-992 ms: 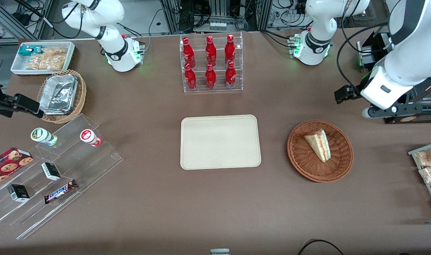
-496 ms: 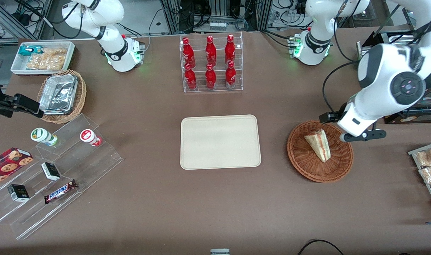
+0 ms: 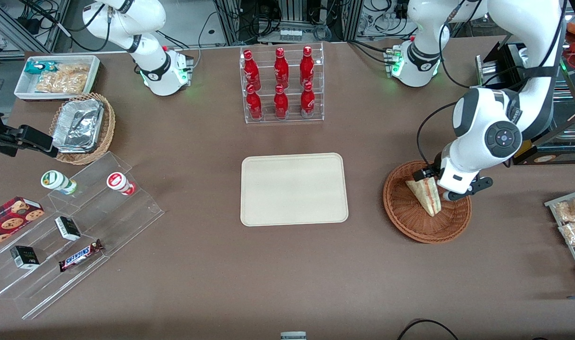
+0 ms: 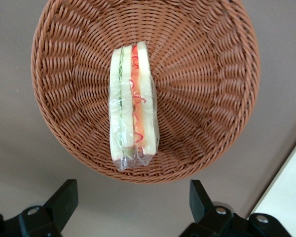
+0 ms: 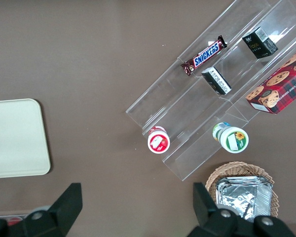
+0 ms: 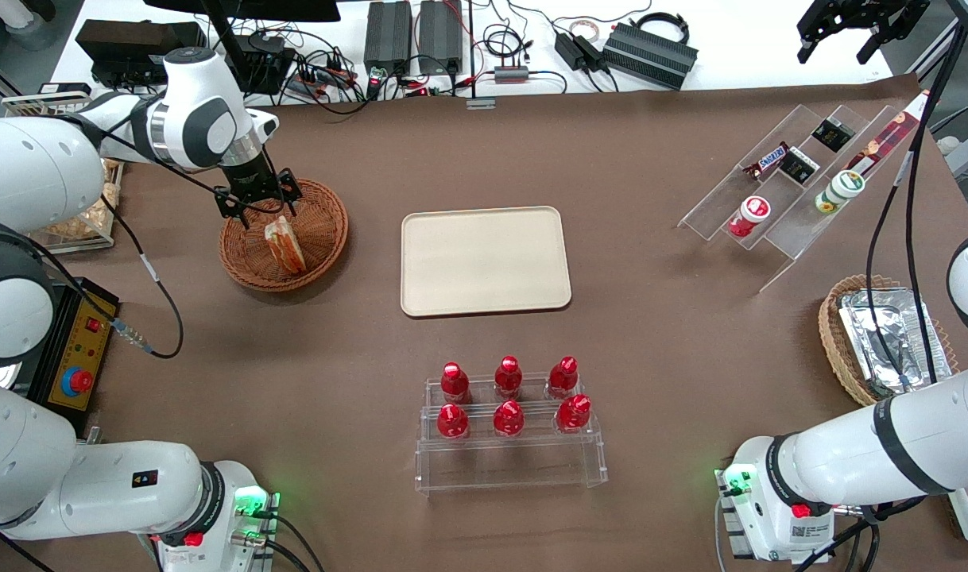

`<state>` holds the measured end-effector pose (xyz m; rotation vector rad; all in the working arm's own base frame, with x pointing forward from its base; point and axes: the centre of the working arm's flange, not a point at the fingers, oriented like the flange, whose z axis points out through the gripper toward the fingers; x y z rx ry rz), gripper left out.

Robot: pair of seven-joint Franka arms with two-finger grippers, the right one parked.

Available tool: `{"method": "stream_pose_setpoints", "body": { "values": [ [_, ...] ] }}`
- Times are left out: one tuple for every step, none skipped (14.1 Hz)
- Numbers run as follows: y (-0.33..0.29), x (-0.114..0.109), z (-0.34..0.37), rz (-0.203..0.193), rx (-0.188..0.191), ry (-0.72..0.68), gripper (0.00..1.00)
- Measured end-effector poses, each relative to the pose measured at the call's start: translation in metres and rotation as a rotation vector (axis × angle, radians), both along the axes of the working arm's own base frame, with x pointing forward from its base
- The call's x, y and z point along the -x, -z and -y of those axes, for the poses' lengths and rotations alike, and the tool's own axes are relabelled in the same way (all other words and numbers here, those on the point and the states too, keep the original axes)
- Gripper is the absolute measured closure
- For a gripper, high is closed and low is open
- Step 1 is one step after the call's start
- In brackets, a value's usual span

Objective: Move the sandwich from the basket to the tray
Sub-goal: 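Close the left gripper on the upright sandwich in the basket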

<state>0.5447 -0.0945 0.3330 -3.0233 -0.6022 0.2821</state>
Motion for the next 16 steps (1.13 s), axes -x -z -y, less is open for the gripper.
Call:
{"method": "stream_pose_setpoints", "body": {
  "values": [
    [0.004, -0.001, 0.000, 0.002, 0.000, -0.015, 0.00],
    [0.009, -0.003, 0.000, 0.011, 0.002, -0.023, 0.00],
    [0.014, -0.005, 0.000, 0.024, 0.007, -0.027, 0.00],
    [0.020, -0.007, 0.001, 0.039, 0.012, -0.030, 0.00],
    [0.029, -0.008, 0.000, 0.050, 0.017, -0.033, 0.00],
    [0.037, -0.008, -0.002, 0.056, 0.021, -0.038, 0.00],
    [0.045, -0.009, -0.005, 0.056, 0.022, -0.044, 0.00],
    [0.052, -0.010, -0.007, 0.053, 0.023, -0.049, 0.00],
    [0.058, -0.010, -0.008, 0.045, 0.024, -0.052, 0.00],
    [0.062, -0.009, -0.010, 0.037, 0.023, -0.055, 0.00],
    [0.067, -0.009, -0.013, 0.034, 0.022, -0.060, 0.00],
    [0.071, -0.009, -0.015, 0.036, 0.023, -0.065, 0.00],
    [0.077, -0.007, -0.017, 0.042, 0.024, -0.069, 0.00],
    [0.084, -0.004, -0.018, 0.047, 0.025, -0.072, 0.00],
    [0.090, -0.002, -0.018, 0.049, 0.027, -0.074, 0.00],
    [0.094, 0.001, -0.018, 0.048, 0.027, -0.077, 0.00]
  ]
}}
